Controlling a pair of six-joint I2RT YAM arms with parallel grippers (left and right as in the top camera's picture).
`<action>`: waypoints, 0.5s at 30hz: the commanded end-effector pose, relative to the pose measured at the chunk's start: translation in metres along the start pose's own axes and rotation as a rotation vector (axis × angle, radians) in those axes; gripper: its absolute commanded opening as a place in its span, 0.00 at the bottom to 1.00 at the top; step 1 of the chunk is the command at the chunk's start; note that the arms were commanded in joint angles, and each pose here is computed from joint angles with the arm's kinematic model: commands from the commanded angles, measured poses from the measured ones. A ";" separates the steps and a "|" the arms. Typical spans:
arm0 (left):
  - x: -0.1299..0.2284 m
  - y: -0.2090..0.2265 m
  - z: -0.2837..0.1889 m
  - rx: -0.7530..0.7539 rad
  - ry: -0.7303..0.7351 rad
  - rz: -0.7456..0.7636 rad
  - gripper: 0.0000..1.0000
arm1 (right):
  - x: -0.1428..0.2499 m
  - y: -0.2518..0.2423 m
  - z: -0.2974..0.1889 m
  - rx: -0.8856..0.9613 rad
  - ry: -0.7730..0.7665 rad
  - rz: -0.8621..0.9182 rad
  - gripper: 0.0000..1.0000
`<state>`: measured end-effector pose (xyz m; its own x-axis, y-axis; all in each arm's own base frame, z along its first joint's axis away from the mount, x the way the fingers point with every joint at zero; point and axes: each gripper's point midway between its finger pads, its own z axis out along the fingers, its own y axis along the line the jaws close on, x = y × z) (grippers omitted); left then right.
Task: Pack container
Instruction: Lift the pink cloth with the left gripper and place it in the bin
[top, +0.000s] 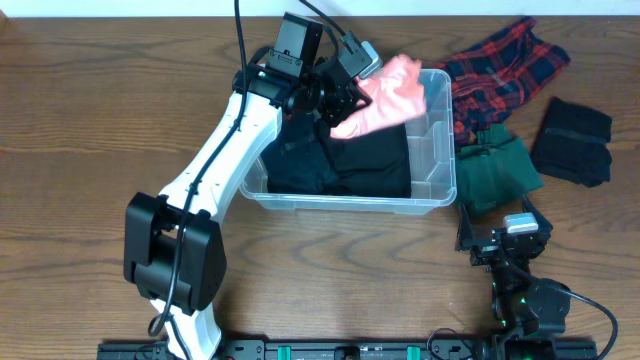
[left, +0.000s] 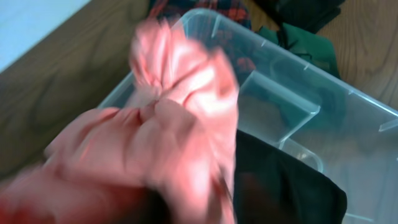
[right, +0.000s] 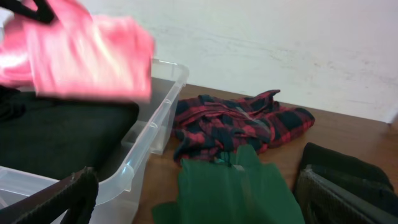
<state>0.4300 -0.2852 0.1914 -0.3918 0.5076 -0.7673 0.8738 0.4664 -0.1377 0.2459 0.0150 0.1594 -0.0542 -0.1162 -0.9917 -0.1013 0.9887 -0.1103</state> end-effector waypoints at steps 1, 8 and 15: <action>-0.016 0.007 -0.017 -0.016 -0.051 -0.102 0.89 | 0.001 -0.004 0.000 0.016 0.002 -0.009 0.99; -0.041 0.037 -0.105 -0.135 -0.183 -0.341 0.98 | 0.001 -0.004 0.000 0.016 0.002 -0.010 0.99; 0.019 0.044 -0.131 -0.173 -0.037 -0.716 0.98 | 0.001 -0.004 0.000 0.016 0.002 -0.010 0.99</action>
<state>0.4287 -0.1634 0.2667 -0.7475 0.0982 -0.6569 0.4799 0.7636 -0.4319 0.2459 0.0151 0.1595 -0.0538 -0.1162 -0.9918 -0.1016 0.9887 -0.1103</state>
